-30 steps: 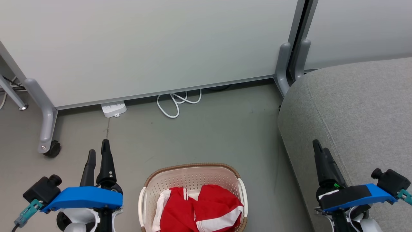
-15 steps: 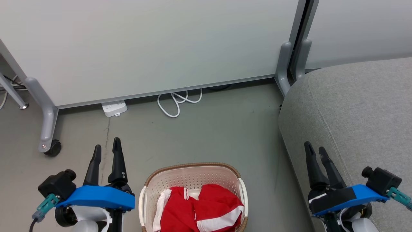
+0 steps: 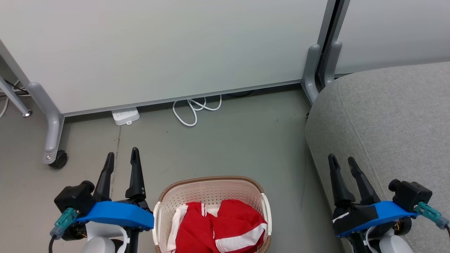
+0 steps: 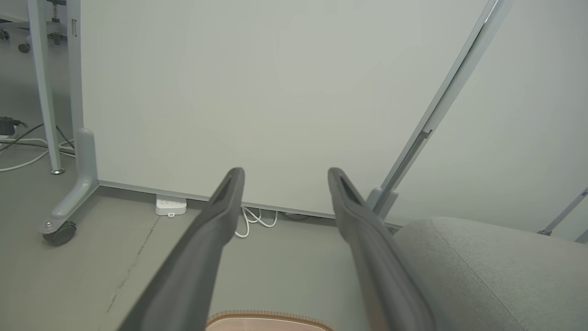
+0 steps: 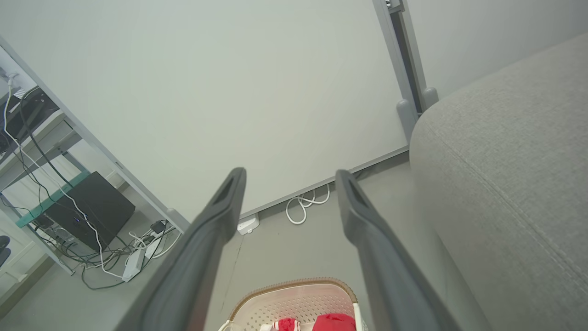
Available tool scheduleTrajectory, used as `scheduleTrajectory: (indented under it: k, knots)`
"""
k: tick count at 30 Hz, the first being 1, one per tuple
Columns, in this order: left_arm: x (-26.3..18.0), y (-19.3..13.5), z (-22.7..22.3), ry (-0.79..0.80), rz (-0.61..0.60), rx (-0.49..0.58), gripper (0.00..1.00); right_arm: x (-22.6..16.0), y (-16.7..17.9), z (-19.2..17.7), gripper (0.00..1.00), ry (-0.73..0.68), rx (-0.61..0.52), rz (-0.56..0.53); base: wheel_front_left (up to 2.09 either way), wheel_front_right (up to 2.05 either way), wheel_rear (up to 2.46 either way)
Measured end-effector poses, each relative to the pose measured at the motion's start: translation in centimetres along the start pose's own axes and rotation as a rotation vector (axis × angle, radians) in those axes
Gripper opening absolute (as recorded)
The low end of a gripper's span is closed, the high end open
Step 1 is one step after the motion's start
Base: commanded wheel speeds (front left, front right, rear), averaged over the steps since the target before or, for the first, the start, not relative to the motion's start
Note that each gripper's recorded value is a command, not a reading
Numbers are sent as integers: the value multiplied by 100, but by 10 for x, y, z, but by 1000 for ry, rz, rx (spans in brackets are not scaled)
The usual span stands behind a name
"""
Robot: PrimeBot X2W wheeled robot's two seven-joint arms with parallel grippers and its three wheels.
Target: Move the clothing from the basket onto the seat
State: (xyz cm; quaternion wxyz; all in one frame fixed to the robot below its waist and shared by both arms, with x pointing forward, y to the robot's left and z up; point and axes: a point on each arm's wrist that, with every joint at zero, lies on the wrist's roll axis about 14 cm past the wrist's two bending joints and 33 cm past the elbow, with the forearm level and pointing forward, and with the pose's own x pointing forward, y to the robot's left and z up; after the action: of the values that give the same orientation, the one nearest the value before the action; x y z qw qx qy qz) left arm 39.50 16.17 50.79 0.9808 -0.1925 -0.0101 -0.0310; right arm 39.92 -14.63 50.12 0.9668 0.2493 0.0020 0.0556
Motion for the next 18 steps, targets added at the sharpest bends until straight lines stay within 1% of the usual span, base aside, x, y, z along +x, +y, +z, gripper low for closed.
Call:
scheduleTrajectory:
  k: [18]
  knots:
    - [2,-9,0,-16,-47,168,100,4,3,-5,100,3,-161,30,0,0,0]
